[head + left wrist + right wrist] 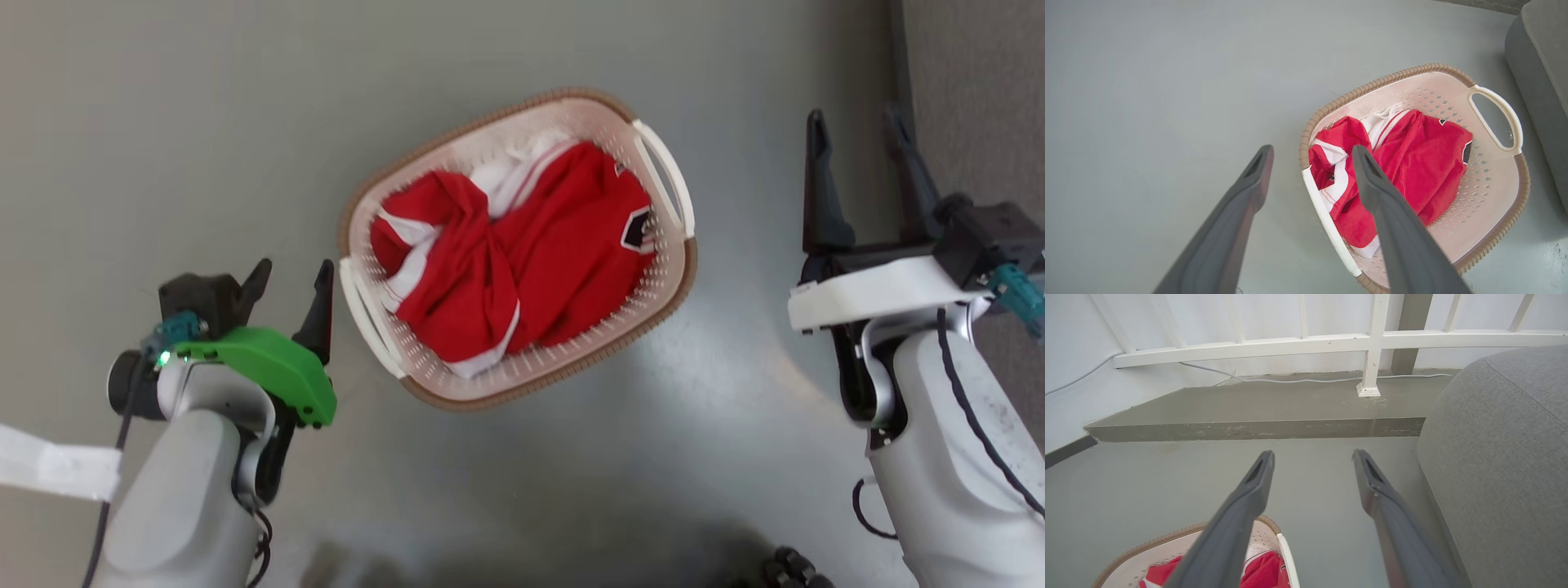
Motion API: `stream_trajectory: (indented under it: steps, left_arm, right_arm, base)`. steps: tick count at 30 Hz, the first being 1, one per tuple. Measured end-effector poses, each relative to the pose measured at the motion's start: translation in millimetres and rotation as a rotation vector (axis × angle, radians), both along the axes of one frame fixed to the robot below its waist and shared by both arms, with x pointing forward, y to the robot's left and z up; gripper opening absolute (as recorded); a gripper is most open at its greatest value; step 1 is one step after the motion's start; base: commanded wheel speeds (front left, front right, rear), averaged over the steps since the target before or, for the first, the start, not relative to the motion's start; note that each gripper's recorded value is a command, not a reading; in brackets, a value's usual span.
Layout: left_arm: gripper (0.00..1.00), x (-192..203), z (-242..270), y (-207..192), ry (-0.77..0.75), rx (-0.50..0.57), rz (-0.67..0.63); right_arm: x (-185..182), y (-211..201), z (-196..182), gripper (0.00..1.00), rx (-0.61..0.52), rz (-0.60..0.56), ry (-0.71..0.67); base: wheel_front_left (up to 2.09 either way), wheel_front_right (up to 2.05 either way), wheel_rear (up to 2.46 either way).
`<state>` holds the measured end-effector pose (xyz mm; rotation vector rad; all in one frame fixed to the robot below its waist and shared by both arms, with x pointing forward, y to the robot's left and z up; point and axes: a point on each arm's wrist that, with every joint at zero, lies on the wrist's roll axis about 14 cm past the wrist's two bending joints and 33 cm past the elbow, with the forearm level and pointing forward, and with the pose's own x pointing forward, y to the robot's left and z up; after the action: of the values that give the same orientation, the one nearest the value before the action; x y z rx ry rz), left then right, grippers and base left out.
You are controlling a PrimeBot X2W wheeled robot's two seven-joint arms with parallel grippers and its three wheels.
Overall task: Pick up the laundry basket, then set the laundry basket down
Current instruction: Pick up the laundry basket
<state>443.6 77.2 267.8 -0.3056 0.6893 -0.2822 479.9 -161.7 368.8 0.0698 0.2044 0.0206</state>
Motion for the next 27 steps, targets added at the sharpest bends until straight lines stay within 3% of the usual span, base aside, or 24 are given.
stream_trajectory:
  steps: [27]
  left_arm:
    - [1.0, -28, -130, -30, 0.391, -0.062, -0.071]
  right_arm:
    - [0, -21, -78, 1.0, -0.035, -0.063, 0.151]
  base:
    - [0.0, 0.0, 0.0]
